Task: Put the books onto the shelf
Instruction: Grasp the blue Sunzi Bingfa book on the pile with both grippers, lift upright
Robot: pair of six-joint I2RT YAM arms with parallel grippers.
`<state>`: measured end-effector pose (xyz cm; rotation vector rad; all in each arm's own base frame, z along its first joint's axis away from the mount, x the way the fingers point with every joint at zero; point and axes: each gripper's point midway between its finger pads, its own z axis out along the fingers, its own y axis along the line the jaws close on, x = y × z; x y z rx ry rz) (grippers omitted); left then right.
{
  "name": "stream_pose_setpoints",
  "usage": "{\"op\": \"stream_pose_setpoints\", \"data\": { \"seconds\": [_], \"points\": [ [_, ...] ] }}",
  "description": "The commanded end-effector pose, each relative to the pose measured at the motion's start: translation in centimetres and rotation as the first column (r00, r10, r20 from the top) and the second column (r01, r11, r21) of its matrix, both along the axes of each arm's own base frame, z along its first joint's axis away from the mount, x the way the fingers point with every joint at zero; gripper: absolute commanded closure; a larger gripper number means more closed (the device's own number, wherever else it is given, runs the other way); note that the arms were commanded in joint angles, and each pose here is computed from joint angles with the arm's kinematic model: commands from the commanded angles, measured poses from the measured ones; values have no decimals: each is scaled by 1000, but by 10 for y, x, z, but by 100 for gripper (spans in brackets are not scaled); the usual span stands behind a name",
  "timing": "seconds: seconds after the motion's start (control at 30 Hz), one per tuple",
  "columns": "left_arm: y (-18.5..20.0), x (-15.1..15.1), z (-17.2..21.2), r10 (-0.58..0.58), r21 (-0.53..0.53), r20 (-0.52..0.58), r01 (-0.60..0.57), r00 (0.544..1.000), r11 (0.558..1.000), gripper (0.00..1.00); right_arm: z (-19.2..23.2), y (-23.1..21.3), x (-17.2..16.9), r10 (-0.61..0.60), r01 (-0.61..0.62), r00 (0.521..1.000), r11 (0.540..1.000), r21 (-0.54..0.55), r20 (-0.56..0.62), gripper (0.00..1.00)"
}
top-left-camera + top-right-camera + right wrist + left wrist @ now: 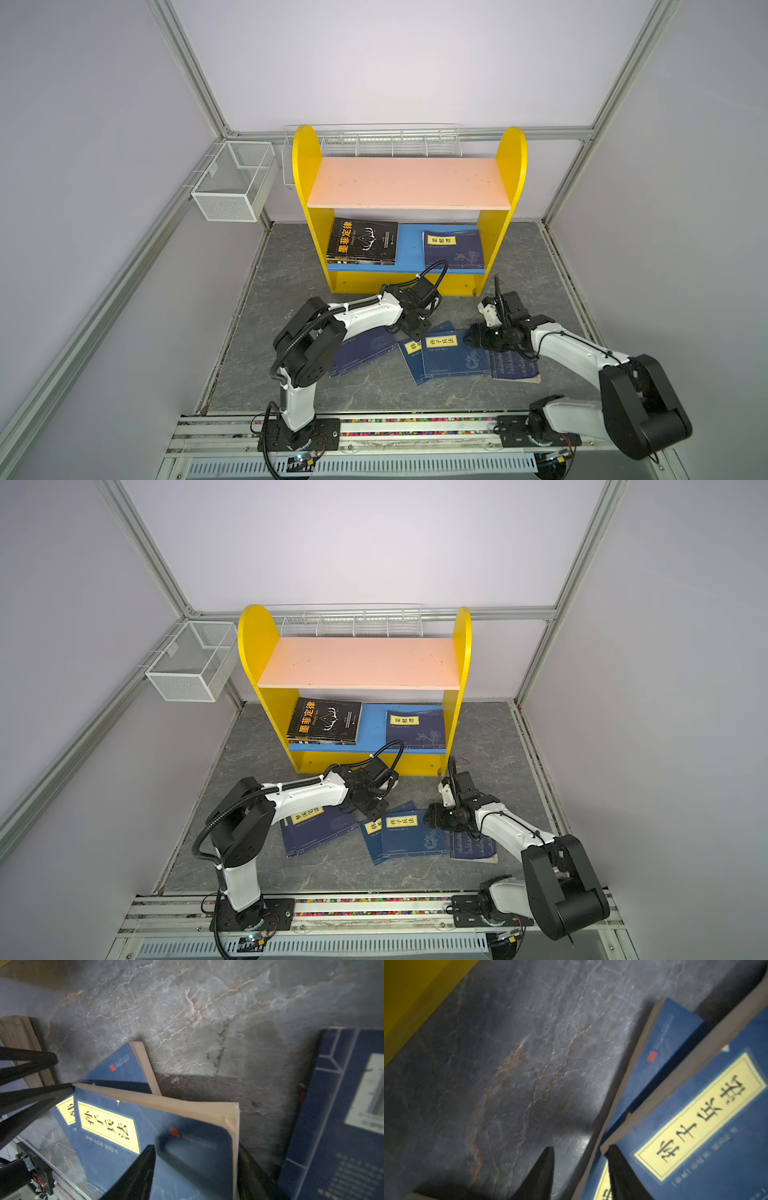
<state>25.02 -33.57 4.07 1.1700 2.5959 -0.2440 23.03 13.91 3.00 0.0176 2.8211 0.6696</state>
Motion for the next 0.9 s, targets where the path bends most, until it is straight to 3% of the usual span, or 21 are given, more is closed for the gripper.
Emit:
{"op": "stream_pose_setpoints", "data": {
  "seconds": [0.0,0.3,0.47,0.57,0.7,0.87],
  "points": [
    [7,-5,-8,-38,60,-17,39,999,997,66,6,13,-4,43,-42,999,997,68,-16,40],
    [7,-4,-12,-22,40,-33,23,999,999,79,61,41,13,104,-132,986,966,222,134,56],
    [7,2,-8,19,-7,-37,-20,999,1000,79,70,39,19,81,-118,981,970,213,174,81],
    [5,17,15,86,-129,-29,-89,996,988,72,77,35,26,58,-102,976,974,202,211,90],
    [14,42,63,186,-353,-70,-198,980,914,53,102,40,36,53,-127,957,960,249,284,93],
    [40,56,111,246,-555,-210,-322,946,767,37,162,55,39,53,-248,896,884,397,441,93]
  ]
}}
